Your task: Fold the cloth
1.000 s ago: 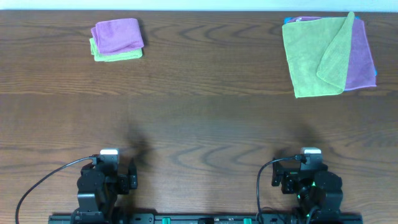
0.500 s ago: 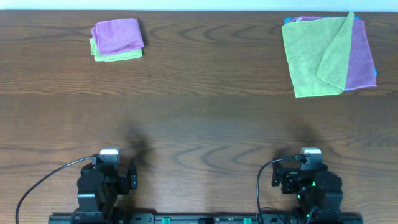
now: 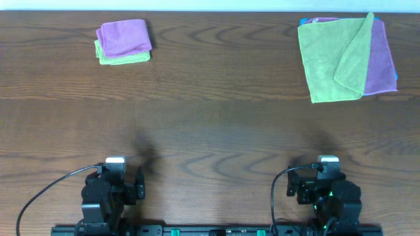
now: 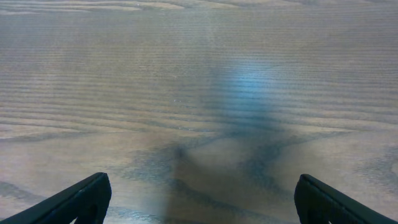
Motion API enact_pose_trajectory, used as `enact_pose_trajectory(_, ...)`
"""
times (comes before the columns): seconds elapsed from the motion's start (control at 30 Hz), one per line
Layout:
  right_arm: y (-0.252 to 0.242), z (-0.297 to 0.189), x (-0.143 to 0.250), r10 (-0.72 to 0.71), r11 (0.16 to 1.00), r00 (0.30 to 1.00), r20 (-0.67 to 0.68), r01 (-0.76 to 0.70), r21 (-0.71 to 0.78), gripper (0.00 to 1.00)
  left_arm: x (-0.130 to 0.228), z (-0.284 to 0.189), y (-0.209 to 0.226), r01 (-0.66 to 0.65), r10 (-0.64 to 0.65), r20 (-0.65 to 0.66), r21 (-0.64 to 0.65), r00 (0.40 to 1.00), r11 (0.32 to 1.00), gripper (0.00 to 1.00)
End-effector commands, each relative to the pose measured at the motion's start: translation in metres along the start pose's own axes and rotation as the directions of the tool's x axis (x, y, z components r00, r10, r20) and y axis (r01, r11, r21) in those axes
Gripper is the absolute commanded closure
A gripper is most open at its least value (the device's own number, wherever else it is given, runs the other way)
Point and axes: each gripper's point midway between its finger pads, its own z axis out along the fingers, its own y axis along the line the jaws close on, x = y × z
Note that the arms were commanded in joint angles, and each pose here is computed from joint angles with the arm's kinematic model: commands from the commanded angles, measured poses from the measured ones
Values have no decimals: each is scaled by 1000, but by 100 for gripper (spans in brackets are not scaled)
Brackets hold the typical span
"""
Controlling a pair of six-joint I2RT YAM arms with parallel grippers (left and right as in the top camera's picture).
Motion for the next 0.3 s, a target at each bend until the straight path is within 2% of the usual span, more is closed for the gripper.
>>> enact_pose_trajectory(0.0, -3, 2, 6, -14, 1000, 1000, -12, 14, 15, 1, 5, 2, 3, -10, 10, -10, -18, 1000, 1000, 5)
enact_pose_trajectory(0.27, -3, 2, 6, -14, 1000, 1000, -12, 14, 15, 1, 5, 2, 3, -10, 10, -10, -18, 1000, 1000, 5)
